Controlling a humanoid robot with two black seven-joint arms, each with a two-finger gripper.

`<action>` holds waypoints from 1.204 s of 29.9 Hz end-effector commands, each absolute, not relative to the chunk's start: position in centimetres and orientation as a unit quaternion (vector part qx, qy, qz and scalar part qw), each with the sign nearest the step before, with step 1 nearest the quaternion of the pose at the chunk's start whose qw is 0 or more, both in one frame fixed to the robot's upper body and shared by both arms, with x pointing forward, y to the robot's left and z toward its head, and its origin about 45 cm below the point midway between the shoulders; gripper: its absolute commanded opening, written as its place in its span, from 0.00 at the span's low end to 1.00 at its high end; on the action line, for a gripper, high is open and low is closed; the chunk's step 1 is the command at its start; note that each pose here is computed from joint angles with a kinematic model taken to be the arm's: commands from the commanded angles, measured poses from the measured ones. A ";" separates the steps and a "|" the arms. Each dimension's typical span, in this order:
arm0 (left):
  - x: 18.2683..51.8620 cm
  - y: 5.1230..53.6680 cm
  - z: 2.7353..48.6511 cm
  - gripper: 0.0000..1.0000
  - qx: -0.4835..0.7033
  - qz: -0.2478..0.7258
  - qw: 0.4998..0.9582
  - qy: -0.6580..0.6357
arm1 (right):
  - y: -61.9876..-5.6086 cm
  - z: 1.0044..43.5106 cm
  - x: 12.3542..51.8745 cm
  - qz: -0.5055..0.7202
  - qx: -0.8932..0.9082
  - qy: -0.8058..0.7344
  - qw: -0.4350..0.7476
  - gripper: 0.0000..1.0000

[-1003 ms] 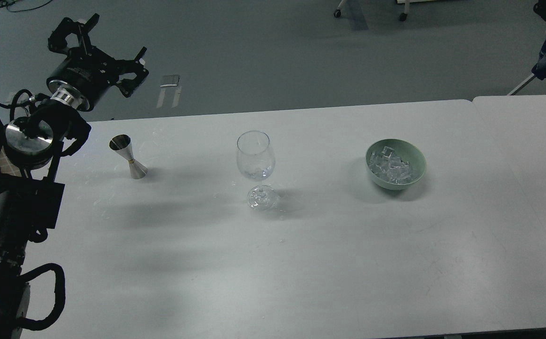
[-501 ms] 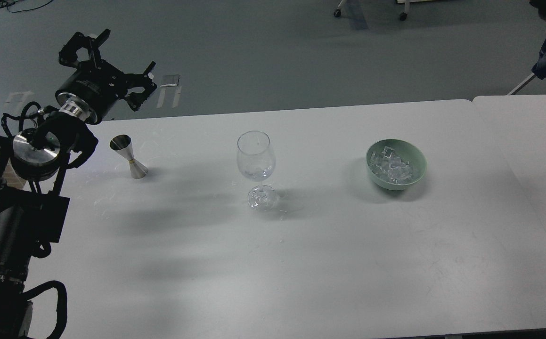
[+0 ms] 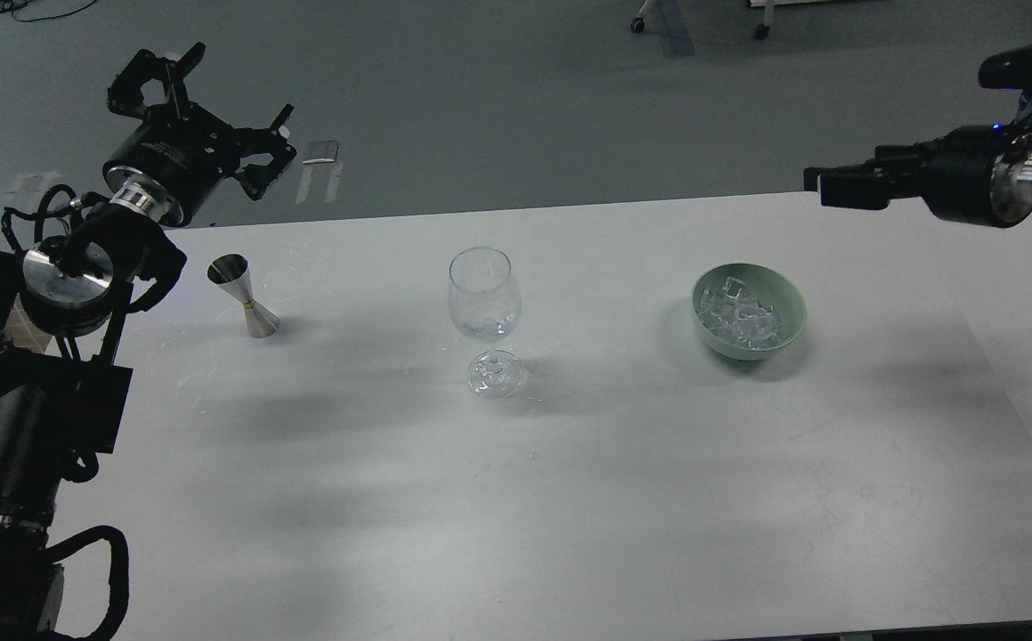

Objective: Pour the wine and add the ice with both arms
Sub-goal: 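Reach the right gripper into the green bowl of ice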

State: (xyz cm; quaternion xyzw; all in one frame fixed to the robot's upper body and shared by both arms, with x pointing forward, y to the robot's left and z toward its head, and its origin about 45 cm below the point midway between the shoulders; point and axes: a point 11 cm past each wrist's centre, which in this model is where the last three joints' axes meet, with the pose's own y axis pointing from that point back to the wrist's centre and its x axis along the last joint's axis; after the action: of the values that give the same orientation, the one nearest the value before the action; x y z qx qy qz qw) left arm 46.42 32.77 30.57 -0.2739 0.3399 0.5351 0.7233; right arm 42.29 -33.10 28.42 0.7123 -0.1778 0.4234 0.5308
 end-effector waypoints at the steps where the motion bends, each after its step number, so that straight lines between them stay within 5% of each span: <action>1: 46.4 32.7 30.6 0.98 -0.274 0.534 0.724 0.339 | -31.6 26.0 42.2 0.414 0.719 -0.161 0.535 0.89; 8: 46.2 33.0 30.0 0.98 -0.272 0.538 0.720 0.343 | -28.5 22.2 43.7 0.390 0.724 -0.165 0.544 0.71; 16: 46.2 33.5 29.7 0.98 -0.273 0.543 0.716 0.345 | -26.9 18.8 42.5 0.376 0.730 -0.124 0.556 0.71; 36: 46.2 33.4 29.7 0.98 -0.276 0.540 0.716 0.345 | -27.7 17.7 41.8 0.366 0.725 -0.117 0.571 0.67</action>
State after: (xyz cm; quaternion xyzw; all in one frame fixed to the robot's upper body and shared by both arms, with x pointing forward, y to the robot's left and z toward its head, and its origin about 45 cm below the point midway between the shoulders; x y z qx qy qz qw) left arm 46.14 33.43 29.71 -0.2763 0.3442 0.5405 0.7162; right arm 41.90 -27.52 17.96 0.7279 -0.1176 0.3683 0.5663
